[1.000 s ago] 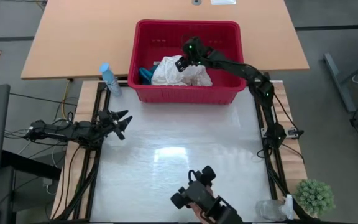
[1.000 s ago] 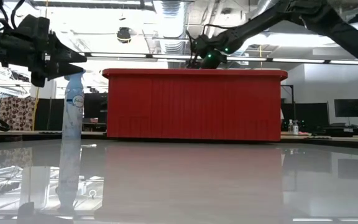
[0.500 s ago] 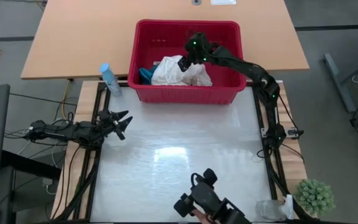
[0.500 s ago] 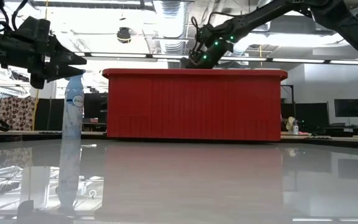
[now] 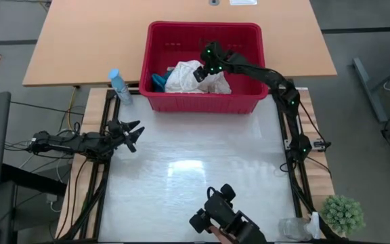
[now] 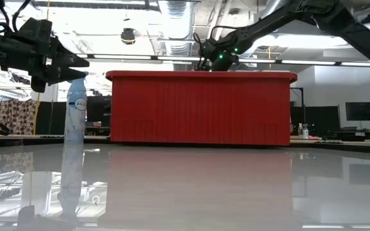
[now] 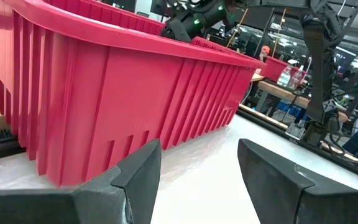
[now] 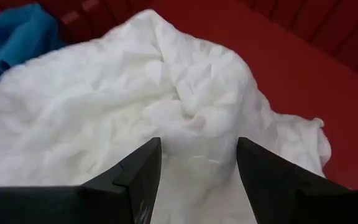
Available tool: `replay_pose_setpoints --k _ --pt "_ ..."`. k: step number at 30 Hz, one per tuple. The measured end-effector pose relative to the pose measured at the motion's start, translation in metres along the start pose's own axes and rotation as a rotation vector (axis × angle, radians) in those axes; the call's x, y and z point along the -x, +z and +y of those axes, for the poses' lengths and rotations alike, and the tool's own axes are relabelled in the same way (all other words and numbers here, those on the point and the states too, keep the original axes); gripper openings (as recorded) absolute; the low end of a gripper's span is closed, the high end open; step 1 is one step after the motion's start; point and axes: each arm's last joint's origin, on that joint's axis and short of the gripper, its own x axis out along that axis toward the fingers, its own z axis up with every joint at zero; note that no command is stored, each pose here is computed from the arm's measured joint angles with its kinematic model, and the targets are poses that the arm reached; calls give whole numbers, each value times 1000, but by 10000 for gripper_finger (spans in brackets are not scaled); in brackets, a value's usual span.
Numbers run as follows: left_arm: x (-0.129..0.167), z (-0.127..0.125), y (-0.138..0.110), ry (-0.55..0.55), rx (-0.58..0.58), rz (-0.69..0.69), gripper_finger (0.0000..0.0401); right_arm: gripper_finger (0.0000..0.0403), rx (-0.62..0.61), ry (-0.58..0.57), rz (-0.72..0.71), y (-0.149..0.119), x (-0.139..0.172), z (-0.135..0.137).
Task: Fold Laundry from Bin
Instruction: Fold the white shirt
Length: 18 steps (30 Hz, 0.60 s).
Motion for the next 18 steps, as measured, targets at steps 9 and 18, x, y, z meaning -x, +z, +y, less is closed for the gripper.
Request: replay_pose_setpoints --k 9,18 --pt "0 0 0 -3 1 1 204 70 -1 -10 49 -7 -8 -5" --pt "0 0 0 -2 0 1 204 21 4 5 -44 19 13 2"
